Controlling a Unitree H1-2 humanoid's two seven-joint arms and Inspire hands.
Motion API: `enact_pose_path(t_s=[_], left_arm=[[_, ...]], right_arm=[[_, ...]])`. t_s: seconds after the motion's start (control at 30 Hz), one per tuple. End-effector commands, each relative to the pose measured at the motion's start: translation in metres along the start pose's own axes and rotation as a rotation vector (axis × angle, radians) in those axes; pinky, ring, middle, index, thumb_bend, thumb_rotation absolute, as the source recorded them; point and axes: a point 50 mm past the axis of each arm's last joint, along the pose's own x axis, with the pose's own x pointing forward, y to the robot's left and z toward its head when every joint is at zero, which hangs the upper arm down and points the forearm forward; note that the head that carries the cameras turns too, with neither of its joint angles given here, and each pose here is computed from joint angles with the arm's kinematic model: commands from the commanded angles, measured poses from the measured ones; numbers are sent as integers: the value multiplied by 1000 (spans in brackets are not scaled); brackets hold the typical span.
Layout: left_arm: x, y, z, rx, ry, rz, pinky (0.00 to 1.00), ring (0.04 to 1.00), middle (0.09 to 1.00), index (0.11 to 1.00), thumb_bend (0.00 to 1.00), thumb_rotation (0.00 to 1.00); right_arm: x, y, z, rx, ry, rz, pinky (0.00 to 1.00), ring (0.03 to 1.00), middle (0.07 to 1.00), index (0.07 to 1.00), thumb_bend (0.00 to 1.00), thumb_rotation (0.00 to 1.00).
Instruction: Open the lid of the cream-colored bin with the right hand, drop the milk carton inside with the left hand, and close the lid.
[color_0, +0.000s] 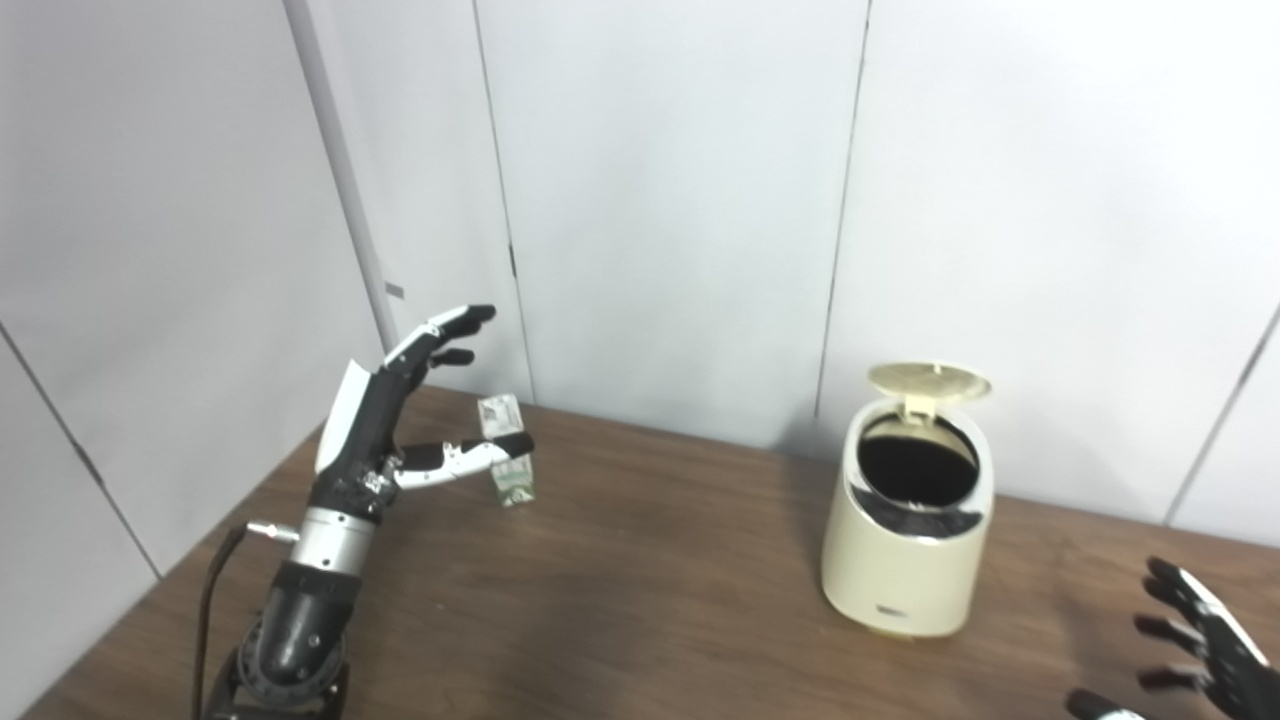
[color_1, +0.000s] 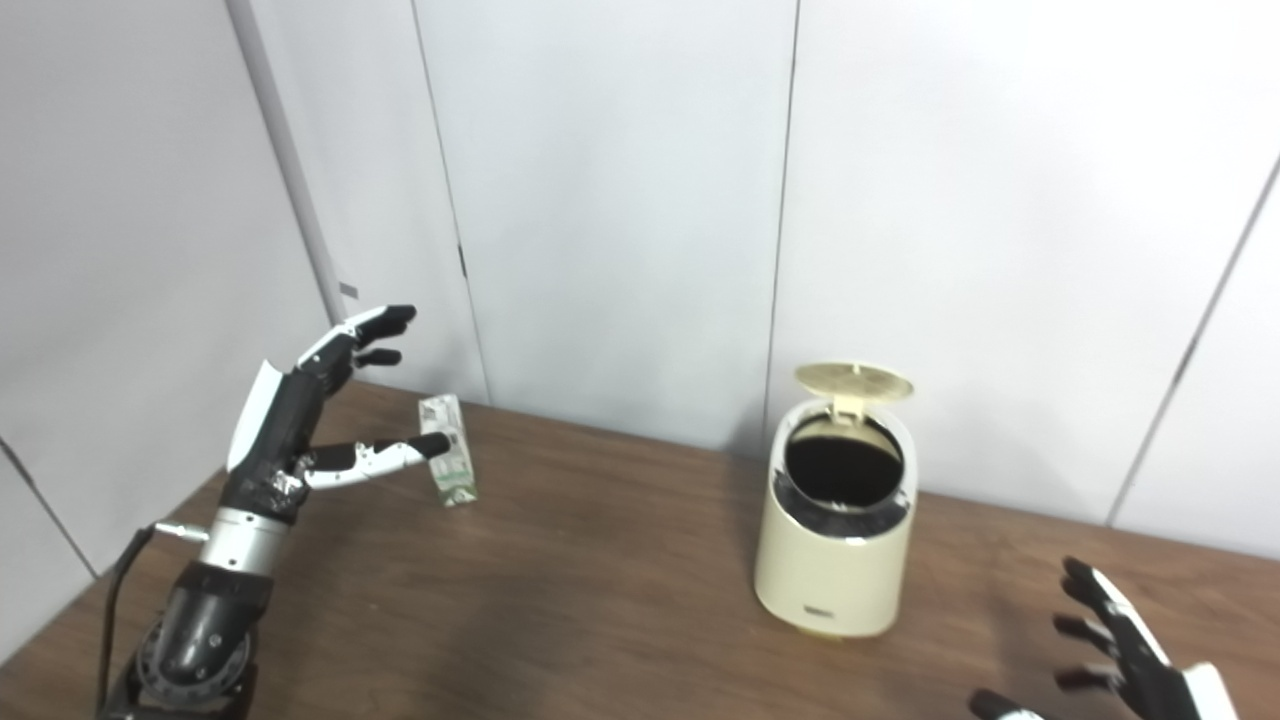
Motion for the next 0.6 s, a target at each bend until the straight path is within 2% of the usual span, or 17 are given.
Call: enact_pose_path(t_s=[0.0,0.1,0.2,0.27,0.4,0.57], left_arm=[[26,22,14,34,-85,38,748,843,866,851,873,186],[39,33,10,52,-79,58,773,852,871,829,893,174],[50,39,-1,89,-104,107,704,815,834,795,890,152],[55,40,-8,106,-98,118,691,809,824,789,877,157],[63,39,-23,117,-36,79,737,806,829,799,904,122],[67,34,-38,114,29,33,730,803,846,832,976,177]], right_arm=[[12,-11,14,-27,-101,-23,461,764,868,876,974,523],[14,-11,12,-28,-109,-16,430,754,866,870,996,556],[15,-10,14,-29,-114,-15,404,735,854,859,1000,592],[16,-10,14,-29,-117,-13,400,729,851,857,1000,594],[15,-12,16,-32,-123,-9,364,729,856,854,1000,602],[15,-15,16,-34,-132,-9,321,730,859,859,1000,603]])
